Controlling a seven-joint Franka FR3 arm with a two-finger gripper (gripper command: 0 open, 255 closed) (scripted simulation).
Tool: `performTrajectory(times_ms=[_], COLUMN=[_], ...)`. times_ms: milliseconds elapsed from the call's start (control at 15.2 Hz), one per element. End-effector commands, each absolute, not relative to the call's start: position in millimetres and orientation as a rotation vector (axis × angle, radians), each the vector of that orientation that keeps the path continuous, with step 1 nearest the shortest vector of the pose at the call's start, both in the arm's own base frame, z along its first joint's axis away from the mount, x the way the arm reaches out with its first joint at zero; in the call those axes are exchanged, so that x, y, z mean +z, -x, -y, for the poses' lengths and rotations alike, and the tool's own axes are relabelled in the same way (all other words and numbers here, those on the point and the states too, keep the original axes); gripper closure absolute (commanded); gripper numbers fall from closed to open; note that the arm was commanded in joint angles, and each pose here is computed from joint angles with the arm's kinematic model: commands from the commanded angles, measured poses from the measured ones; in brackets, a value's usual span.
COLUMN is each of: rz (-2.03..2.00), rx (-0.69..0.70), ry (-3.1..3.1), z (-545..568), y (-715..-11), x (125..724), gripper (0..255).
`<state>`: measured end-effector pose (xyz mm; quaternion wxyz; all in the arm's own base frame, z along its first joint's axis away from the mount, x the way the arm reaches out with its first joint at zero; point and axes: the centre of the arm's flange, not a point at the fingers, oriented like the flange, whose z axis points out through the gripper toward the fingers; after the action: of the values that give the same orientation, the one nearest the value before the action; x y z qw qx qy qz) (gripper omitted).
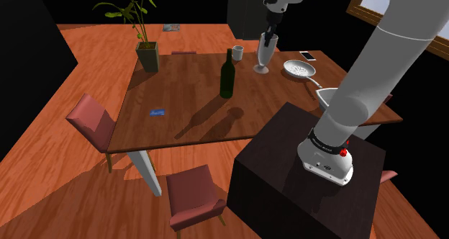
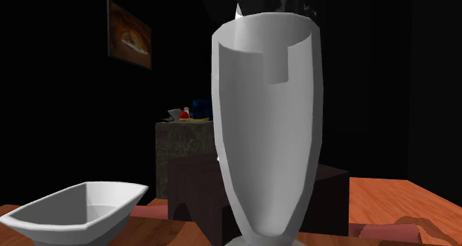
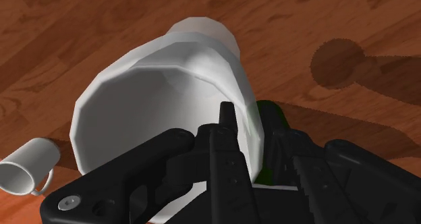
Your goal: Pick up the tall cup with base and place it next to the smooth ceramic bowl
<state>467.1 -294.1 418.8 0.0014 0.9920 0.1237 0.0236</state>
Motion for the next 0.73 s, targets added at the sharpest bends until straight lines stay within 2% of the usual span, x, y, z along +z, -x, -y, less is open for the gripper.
performTrajectory(times_ms=[0,660], rz=[-0.388,-0.388], rx=[0.075,0.075], ry=[-3.114,-3.114], z=[294.8,294.8], y=[-467.1,-467.1], x=[430.4,483.2], gripper=[255,255])
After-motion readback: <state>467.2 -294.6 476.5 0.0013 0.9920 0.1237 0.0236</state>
